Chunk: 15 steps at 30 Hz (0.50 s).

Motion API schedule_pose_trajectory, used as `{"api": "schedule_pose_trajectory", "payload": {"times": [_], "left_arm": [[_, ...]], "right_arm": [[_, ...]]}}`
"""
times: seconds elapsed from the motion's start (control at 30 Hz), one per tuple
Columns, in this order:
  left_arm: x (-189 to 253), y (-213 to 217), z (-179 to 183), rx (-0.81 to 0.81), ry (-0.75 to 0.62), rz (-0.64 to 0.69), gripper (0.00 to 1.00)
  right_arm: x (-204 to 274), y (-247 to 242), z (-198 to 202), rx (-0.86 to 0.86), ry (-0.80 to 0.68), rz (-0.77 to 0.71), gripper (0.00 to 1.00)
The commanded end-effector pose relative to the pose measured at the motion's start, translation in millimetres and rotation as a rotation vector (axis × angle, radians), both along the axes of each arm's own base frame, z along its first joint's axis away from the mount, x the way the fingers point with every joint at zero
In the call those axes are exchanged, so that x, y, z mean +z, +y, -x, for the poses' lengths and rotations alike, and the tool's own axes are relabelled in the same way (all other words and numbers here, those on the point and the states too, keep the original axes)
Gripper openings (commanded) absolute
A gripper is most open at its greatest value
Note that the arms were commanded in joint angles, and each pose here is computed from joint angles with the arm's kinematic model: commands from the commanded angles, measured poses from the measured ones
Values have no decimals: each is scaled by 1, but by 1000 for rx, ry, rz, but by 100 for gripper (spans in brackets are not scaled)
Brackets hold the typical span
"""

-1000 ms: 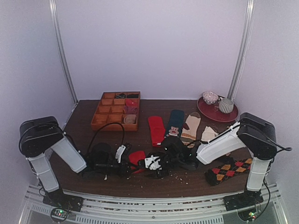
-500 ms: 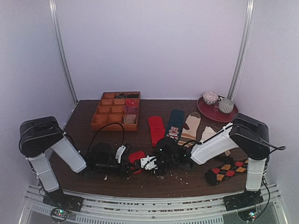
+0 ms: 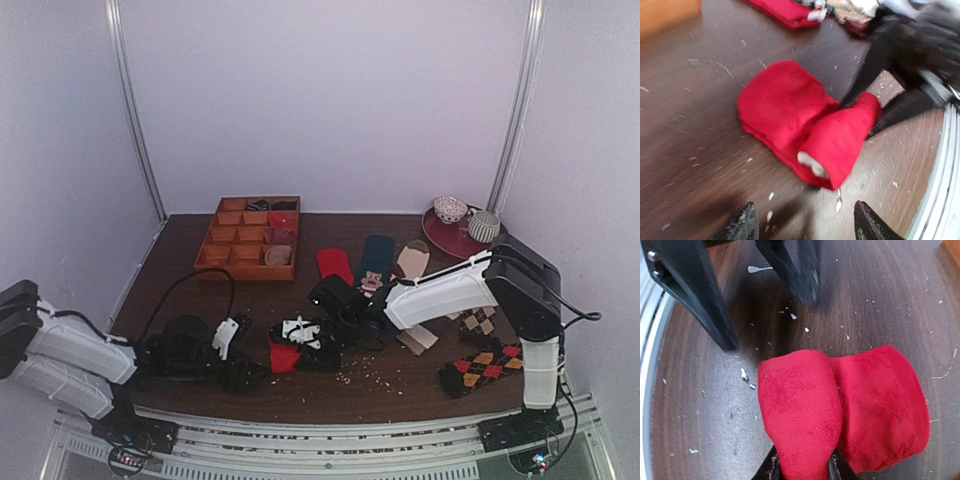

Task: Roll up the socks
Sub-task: Roll a pair of socks at the center of the board.

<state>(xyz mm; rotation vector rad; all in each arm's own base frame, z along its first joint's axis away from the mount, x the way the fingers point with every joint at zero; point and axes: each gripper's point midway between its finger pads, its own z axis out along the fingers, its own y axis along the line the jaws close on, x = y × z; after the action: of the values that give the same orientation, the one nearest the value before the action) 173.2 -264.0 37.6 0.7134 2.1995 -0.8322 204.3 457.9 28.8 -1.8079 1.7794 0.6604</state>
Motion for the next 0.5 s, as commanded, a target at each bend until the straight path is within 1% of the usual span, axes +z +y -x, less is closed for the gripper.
{"api": "schedule_pose_trajectory", "payload": {"times": [0.0,0.07,0.13,0.2,0.3,0.47], "left_arm": [[29,22,-3,54,-270,-34,65],[48,19,-1,39,-365,8,65],[58,16,0,16,-431,28,65],[58,11,0,-25,-486,13,65],[60,0,2,-87,-549,9,65],[54,-23,3,-188,-621,-4,66]], "right_arm": [[-56,-55,44,-117,434,329,24],[-60,-61,46,-147,476,389,25],[-61,-64,50,-169,543,444,25],[-62,-67,55,-197,622,492,25],[-63,-66,61,-217,693,530,25],[-70,-74,71,-240,759,588,24]]}}
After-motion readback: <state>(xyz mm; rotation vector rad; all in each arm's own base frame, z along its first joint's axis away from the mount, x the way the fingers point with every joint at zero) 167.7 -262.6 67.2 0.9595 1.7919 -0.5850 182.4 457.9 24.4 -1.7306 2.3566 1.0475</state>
